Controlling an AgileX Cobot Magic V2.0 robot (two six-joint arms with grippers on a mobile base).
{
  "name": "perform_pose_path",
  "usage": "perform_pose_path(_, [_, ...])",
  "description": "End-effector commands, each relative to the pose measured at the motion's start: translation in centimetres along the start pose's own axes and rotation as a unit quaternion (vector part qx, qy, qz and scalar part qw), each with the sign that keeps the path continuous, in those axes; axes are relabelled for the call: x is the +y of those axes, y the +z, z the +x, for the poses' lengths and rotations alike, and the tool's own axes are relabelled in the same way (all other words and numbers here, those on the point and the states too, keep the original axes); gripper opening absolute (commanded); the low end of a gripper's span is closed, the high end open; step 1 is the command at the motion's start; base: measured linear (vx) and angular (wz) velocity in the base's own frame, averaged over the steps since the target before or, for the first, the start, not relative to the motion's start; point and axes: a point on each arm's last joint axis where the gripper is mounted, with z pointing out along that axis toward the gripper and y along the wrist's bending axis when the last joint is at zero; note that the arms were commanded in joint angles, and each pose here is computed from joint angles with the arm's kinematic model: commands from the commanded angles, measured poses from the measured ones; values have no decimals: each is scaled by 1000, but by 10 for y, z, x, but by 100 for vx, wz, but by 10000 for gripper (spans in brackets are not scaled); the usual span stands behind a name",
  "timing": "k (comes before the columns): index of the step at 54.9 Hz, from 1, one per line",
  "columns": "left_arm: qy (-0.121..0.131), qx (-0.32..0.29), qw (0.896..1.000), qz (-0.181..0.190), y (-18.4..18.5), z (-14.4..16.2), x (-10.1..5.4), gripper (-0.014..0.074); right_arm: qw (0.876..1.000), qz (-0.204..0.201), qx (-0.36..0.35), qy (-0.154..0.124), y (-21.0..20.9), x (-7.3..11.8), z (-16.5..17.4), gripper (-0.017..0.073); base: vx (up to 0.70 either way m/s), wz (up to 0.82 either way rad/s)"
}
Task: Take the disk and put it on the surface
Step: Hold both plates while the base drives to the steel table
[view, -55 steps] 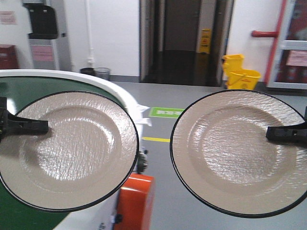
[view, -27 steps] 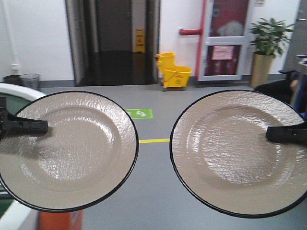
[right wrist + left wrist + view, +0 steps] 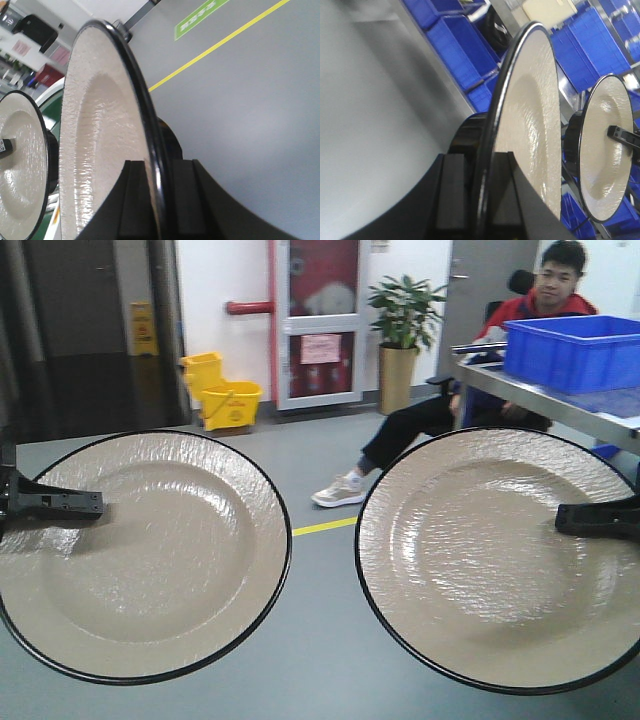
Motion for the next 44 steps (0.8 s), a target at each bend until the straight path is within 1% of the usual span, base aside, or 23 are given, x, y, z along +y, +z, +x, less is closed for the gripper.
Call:
perform_pose_path(1, [4, -36, 997, 73, -9, -7, -36, -1, 997, -52, -54, 2, -12, 24, -12, -9, 28, -44])
perform_pose_path(19, [4, -35, 997, 73, -9, -7, -36, -1, 997, -56, -49, 2, -12, 25, -11, -9, 33, -30])
perform_pose_path(44, [4, -35, 997, 73, -9, -7, -36, -1, 997, -56, -49, 1, -12, 25, -11, -9, 45, -7])
